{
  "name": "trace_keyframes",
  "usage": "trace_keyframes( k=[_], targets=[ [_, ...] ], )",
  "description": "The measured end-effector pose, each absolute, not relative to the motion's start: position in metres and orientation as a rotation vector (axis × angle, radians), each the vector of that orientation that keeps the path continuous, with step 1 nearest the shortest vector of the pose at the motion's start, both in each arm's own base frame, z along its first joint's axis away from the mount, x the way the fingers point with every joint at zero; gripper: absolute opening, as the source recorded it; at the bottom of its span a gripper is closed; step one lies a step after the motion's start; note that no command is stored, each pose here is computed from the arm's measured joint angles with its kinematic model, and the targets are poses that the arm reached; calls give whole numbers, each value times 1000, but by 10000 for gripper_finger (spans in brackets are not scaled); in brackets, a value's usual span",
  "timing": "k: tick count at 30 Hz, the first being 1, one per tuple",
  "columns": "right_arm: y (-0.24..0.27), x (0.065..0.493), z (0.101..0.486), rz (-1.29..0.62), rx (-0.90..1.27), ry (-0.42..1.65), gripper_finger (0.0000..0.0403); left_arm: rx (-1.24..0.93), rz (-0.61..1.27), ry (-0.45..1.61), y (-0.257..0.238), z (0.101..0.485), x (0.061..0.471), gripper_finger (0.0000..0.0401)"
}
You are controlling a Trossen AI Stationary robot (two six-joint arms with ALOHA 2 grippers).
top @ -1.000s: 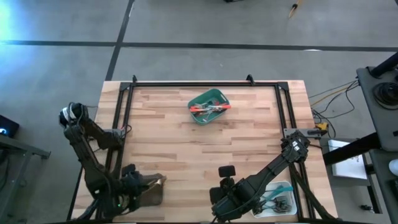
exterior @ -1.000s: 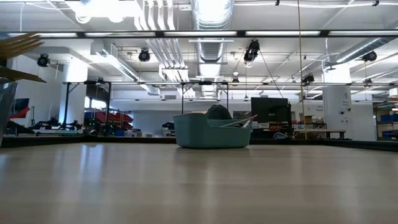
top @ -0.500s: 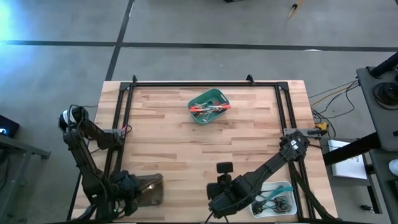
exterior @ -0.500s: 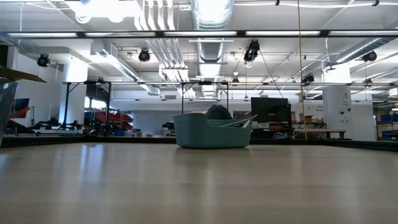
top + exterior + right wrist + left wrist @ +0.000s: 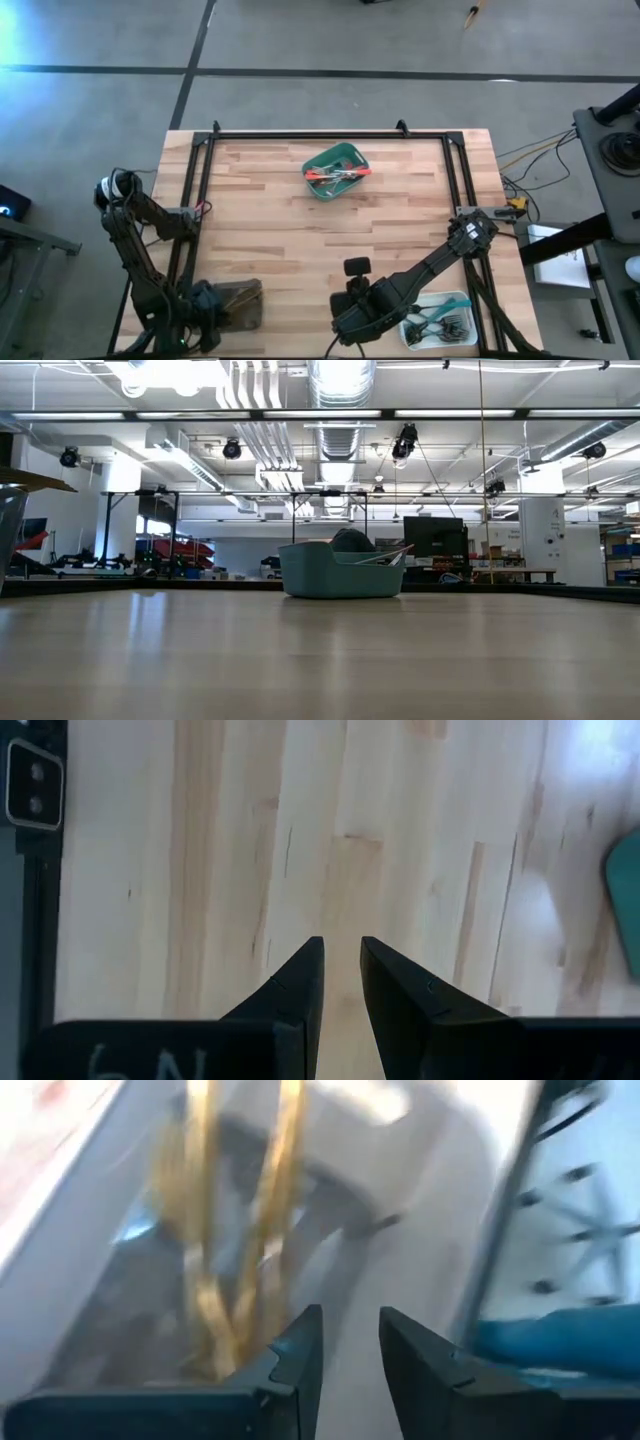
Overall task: Sort silverware by color (type)
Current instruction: Return to Home Position
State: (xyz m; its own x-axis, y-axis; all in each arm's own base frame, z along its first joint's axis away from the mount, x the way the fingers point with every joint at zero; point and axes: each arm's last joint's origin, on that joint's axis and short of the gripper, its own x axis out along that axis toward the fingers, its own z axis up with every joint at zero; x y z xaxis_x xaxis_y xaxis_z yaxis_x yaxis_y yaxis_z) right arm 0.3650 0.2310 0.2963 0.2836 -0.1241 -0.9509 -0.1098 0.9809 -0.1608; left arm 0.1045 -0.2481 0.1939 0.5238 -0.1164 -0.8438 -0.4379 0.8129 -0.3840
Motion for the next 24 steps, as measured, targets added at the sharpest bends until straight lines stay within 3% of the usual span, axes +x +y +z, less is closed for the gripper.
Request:
trace_keyframes(
  k=[8, 15, 24],
  targets=[
    [213, 377, 296, 69, -332, 1287, 61, -609, 45, 695, -268, 219, 118, 84],
    [176, 387, 287, 28, -328, 1337, 61, -464, -54, 559, -283, 264, 126, 84],
    [126, 365, 266, 59, 52, 1022, 61, -282, -98, 509, -288, 307, 120, 85]
  ],
)
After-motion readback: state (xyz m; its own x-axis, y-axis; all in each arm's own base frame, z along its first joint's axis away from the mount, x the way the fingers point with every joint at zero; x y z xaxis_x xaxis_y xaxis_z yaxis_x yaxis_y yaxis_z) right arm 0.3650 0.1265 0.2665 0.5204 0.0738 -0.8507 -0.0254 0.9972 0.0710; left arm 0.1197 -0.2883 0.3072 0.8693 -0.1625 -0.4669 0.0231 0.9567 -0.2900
